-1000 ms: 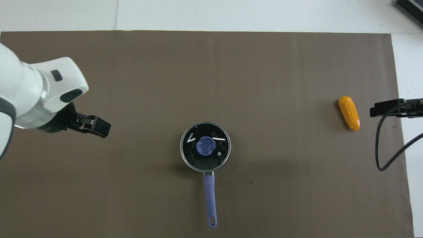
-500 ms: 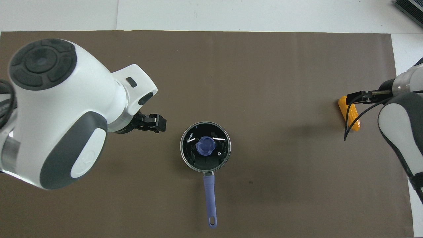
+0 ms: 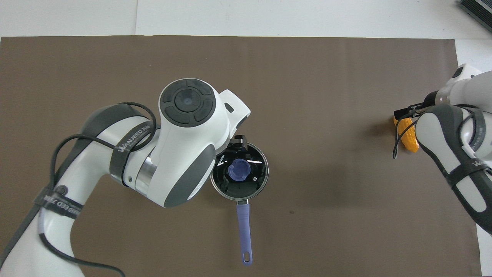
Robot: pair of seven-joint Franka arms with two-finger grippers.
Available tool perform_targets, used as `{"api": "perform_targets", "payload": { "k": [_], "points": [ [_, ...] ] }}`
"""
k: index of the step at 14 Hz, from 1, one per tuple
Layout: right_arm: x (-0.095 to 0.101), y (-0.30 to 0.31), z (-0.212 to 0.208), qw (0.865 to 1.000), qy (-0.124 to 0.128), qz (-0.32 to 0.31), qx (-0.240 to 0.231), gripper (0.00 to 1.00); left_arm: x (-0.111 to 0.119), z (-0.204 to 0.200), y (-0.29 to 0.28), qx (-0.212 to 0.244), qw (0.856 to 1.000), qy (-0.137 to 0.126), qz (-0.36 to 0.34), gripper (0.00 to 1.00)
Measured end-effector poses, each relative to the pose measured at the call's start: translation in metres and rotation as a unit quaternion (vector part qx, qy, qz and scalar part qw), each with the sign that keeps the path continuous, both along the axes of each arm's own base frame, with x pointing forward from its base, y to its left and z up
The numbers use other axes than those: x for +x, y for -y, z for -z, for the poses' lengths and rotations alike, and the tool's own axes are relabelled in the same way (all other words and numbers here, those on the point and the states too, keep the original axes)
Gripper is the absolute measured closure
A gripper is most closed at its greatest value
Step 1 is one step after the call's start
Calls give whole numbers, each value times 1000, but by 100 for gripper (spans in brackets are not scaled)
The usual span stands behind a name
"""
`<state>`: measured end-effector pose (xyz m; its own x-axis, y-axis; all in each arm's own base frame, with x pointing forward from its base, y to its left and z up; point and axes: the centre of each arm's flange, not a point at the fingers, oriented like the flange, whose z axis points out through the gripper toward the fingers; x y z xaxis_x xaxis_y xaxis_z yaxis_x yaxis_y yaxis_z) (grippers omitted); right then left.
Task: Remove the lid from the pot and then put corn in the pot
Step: 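Move the left gripper to the lid knob while the right gripper reaches the corn, then grasp the purple lid knob with the left gripper while the right gripper grasps the corn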
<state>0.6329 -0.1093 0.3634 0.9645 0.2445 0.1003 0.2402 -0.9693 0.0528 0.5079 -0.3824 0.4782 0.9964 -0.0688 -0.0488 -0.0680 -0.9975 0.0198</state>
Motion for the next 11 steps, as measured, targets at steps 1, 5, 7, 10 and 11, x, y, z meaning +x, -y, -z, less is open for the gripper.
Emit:
{"api": "perform_targets", "payload": {
  "k": [1, 5, 7, 10, 11],
  "points": [
    [0, 7, 12, 1000, -7, -11, -1, 0, -1, 10, 9, 1, 1000, 0, -2, 0],
    [-4, 20, 54, 998, -36, -48, -2, 0, -14, 39, 35, 1, 1000, 2, 4, 0],
    [-6, 20, 60, 998, -42, -56, -1, 0, -24, 55, 39, -2, 1000, 6, 4, 0],
    [-6, 19, 61, 997, -43, -58, -1, 0, -43, 72, 37, -8, 1000, 14, 7, 0],
    [-7, 19, 62, 997, -44, -58, 0, 0, -48, 72, 35, -8, 1000, 14, 7, 0]
  ]
}}
